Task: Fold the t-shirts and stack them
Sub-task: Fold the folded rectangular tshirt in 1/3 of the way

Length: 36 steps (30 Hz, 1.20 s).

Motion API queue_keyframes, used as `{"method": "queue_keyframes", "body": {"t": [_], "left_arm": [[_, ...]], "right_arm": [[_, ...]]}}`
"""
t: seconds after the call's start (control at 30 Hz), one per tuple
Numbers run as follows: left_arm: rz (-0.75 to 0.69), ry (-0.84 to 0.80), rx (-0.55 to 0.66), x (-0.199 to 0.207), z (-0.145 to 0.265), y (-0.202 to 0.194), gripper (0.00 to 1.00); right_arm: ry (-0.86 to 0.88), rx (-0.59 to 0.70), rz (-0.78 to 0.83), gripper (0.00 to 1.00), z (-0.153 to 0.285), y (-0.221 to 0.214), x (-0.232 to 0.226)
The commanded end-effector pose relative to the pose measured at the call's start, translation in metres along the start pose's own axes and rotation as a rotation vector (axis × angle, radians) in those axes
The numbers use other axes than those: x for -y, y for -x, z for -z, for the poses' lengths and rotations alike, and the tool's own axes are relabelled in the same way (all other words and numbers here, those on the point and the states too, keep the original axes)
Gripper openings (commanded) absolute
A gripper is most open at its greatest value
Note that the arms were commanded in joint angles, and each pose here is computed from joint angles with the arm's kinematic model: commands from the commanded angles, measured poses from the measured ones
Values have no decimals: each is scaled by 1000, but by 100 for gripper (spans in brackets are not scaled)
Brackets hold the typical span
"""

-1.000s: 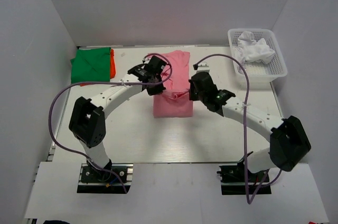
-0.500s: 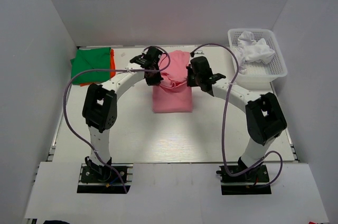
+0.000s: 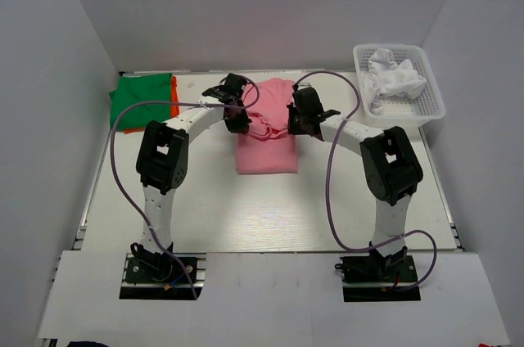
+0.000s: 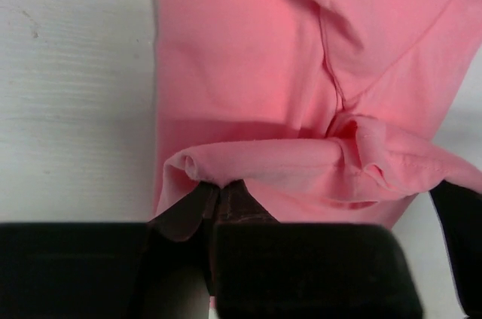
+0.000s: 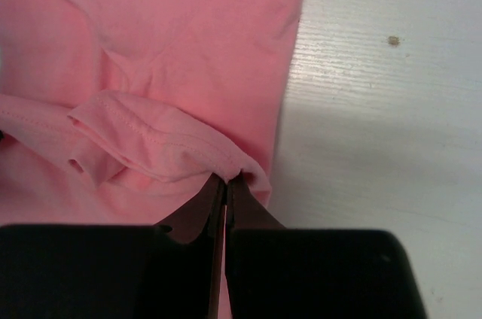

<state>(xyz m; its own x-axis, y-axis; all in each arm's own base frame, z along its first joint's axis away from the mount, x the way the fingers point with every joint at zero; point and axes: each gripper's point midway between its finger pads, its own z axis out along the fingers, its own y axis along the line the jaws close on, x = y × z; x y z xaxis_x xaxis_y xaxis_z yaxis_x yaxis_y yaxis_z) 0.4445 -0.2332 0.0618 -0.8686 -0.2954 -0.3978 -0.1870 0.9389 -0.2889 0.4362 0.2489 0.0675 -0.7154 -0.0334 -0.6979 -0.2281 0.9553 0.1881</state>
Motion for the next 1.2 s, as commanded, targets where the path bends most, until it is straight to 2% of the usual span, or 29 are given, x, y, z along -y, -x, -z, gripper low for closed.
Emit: {"method": "queue_keyframes", "body": {"t": [0.0,0.03,0.07,0.1,0.13,0.17,0.23,0.27,0.33,0.37,0.43,0.47,0.5,0.53,0.57,0.6,0.63,0.67,0.73,0.77,1.0,1.03,1.07,1.17], "left_arm": [[107,-56,66,7,3,33,14],[152,-69,121,11,8,53,34],[178,-68,129,9,5,60,42],[217,-59,143,-1,0,74,45],[240,-87,187,5,10,97,50],[259,-98,209,5,15,108,76],[286,-117,262,-2,24,134,97],[274,-133,266,2,31,135,100],[266,-125,274,-6,40,138,100],[244,-114,266,-12,48,129,100],[218,-106,261,-21,55,115,100],[207,-123,268,-22,61,111,100],[199,-112,243,-29,70,88,100],[192,-107,248,-31,75,79,100],[192,-100,240,-37,80,69,100],[193,-61,189,-55,72,41,100],[200,-96,218,-53,93,39,100],[201,-63,176,-71,86,12,100],[212,-79,210,-78,108,1,100],[214,-48,192,-92,105,-17,100],[254,41,191,-132,138,-60,100],[263,46,185,-135,140,-65,100],[263,59,183,-139,139,-69,100],[270,81,164,-148,139,-78,100]], "right_arm": [[13,106,-25,0,-10,38,-3],[10,147,-38,5,-10,58,0],[5,136,-40,12,-18,56,2],[15,200,-46,19,-16,81,2],[16,208,-44,34,-17,87,3],[22,220,-41,40,-18,98,3],[39,250,-34,47,-11,114,3],[48,246,-30,53,-6,112,3],[94,239,1,58,4,108,-5],[97,202,4,68,7,89,-2],[188,177,27,89,20,79,-18],[242,141,39,90,23,62,-27],[283,146,58,90,34,57,-34],[374,104,81,90,40,37,-49],[408,114,115,90,47,36,-59],[434,86,135,90,47,21,-66],[500,63,157,90,52,13,-80],[527,45,167,90,52,5,-89],[584,1,199,90,47,-10,-105],[591,-15,199,90,44,-15,-108],[603,-28,203,90,10,-17,-130],[617,10,212,90,9,-1,-137],[605,-1,211,90,-7,-9,-136],[591,56,197,90,-26,11,-138]]}}
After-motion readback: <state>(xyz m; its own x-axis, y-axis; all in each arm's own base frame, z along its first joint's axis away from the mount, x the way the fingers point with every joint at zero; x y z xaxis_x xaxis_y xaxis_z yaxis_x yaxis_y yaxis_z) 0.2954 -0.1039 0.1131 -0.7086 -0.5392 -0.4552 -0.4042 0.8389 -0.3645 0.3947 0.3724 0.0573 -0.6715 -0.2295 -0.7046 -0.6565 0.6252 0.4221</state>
